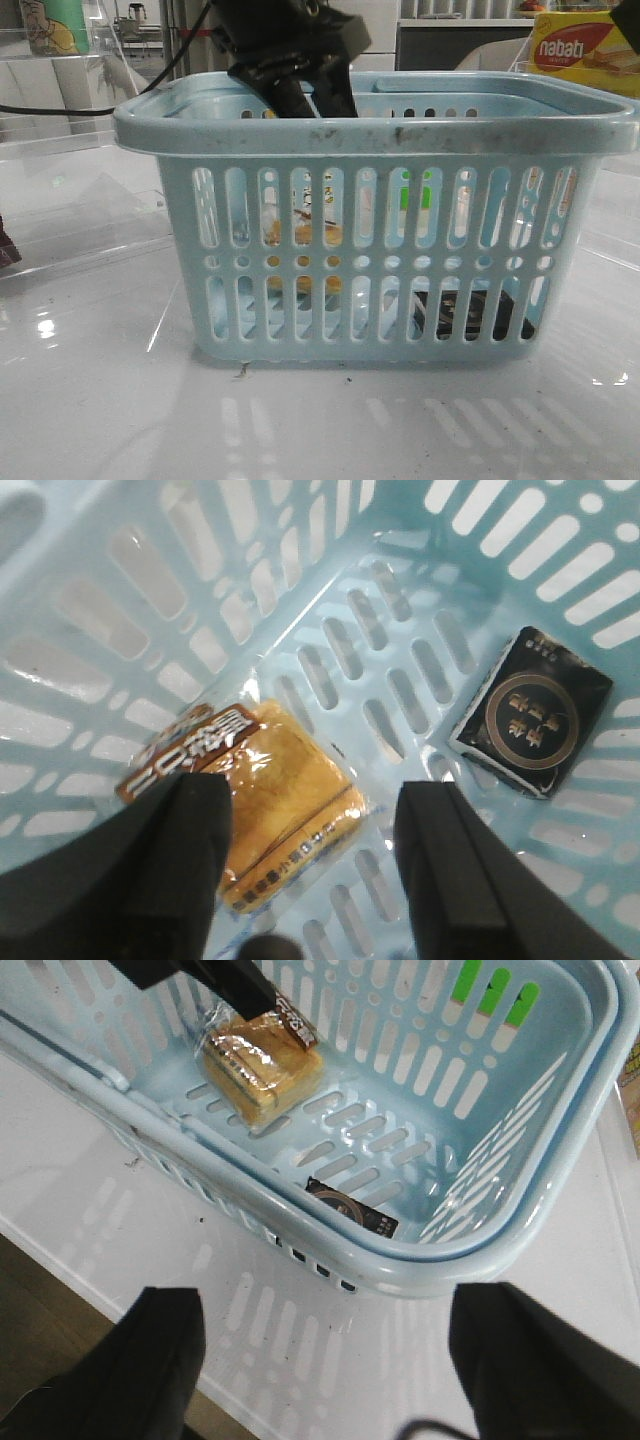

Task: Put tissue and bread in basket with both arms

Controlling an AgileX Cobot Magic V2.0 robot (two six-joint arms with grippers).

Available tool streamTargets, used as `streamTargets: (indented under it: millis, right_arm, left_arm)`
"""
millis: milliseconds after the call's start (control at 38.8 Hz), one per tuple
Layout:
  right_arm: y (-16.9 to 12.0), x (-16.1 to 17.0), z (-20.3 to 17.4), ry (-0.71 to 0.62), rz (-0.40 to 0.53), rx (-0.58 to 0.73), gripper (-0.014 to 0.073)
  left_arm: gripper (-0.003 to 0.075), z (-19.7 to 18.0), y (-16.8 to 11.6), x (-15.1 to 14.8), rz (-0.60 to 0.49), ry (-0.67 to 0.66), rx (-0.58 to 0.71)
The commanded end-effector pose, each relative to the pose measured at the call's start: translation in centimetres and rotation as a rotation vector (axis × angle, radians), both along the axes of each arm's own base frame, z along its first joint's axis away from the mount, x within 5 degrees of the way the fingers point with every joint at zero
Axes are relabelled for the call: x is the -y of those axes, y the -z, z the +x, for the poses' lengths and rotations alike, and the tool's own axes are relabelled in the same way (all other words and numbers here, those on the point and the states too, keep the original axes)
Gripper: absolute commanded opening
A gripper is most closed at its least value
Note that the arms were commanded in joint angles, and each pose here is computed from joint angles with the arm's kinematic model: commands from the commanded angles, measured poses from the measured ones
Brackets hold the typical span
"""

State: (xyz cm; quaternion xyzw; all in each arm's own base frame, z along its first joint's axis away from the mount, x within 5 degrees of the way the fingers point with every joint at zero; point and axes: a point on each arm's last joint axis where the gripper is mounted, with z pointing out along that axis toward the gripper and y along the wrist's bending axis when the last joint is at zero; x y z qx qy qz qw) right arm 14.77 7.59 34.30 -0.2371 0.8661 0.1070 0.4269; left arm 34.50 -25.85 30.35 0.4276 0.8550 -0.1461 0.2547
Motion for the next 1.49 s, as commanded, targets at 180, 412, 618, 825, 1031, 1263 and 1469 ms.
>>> streamTargets:
  millis: [180, 412, 618, 825, 1031, 1263, 1469]
  right_arm:
    - [-1.4, 0.0, 0.3, 0.001, 0.026, 0.087, 0.0605]
    - [-1.4, 0.0, 0.3, 0.001, 0.026, 0.087, 0.0605]
    - [-1.4, 0.0, 0.3, 0.001, 0.026, 0.087, 0.0605]
    - [-1.4, 0.0, 0.3, 0.001, 0.026, 0.087, 0.0605]
    - [-1.4, 0.0, 0.3, 0.001, 0.026, 0.087, 0.0605]
    - [-1.4, 0.0, 0.3, 0.001, 0.023, 0.09, 0.0605]
    - [-1.7, 0.3, -0.4, 0.001, 0.031, 0.112, 0.0605]
  left_arm:
    - [0.0443, -5.4, -13.1, -3.7, -0.226, -0.008, 0.281]
    - [0.0443, -11.1, -16.4, -7.5, -0.286, -0.013, 0.367]
    - [0.0443, -16.3, -15.5, -11.2, -0.318, -0.032, 0.409]
    - [0.0443, -21.0, -12.4, -14.4, -0.306, -0.034, 0.392]
    - [0.0443, -25.0, -9.4, -17.1, -0.318, -0.043, 0.395]
    - [0.0422, -27.4, -6.2, -19.4, -0.318, -0.139, 0.375]
    - [0.0378, -27.8, -4.3, -20.4, -0.284, -0.208, 0.374]
